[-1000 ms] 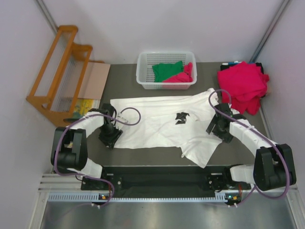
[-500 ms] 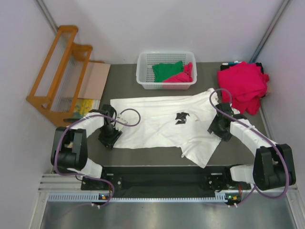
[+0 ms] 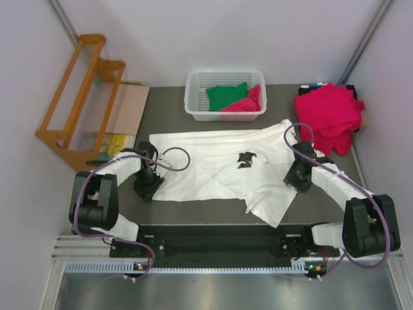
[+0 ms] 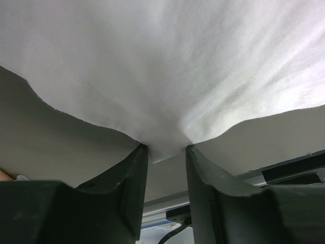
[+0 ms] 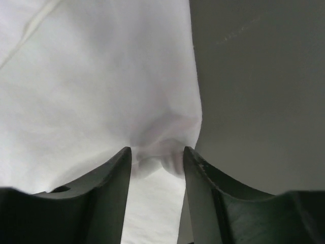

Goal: Fold and stack the t-shirts
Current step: Fold the tshirt

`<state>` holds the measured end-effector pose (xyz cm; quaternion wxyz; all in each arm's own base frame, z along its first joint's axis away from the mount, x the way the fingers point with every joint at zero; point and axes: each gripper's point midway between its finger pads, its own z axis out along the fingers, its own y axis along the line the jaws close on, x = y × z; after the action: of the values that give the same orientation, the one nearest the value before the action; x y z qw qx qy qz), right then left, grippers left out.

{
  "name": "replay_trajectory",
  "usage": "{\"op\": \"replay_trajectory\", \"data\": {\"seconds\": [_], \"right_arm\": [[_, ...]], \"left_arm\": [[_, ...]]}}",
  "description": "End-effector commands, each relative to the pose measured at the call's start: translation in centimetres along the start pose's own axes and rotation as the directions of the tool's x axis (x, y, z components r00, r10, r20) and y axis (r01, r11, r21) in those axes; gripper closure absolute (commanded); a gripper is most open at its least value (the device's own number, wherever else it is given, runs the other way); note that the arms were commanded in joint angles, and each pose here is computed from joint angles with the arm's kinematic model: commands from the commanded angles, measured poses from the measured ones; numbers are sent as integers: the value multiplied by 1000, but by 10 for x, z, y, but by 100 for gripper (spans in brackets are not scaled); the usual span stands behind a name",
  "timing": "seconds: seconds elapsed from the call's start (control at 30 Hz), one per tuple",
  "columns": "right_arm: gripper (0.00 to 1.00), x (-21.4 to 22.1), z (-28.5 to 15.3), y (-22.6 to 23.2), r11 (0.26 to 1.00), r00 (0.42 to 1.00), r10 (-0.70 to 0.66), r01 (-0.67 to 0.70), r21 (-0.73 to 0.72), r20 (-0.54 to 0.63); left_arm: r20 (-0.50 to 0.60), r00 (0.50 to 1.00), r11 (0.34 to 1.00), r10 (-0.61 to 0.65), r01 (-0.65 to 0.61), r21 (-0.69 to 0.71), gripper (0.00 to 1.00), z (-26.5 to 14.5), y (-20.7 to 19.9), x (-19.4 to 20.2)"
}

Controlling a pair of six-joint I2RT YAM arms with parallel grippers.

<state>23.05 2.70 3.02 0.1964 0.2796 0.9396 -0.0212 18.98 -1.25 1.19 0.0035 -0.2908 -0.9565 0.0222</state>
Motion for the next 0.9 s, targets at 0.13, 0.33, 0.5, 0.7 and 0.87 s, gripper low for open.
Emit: {"op": "replay_trajectory", "data": {"seconds": [0.13, 0.33, 0.5, 0.7, 0.87], "right_arm": [[72, 4, 1, 0, 999, 1000, 27, -27, -25, -4], [77, -2, -5, 2, 999, 1000, 27, -27, -35, 11], [81, -3, -15, -1, 999, 999, 27, -26, -40, 23], [83, -2, -38, -5, 997, 999, 26, -22, -74, 41], [84, 2, -51, -10, 996, 998, 22, -17, -88, 54]], "left_arm": [[20, 1000, 1000, 10, -10, -13, 100, -2, 6, -9], [22, 1000, 1000, 11, -10, -23, 100, -1, 7, -7], [25, 1000, 999, 2, -1, -48, 100, -2, 12, -7], [51, 999, 998, -3, 6, -64, 100, -7, 16, -12], [79, 997, 997, -9, 16, -77, 100, -14, 20, -17]]}}
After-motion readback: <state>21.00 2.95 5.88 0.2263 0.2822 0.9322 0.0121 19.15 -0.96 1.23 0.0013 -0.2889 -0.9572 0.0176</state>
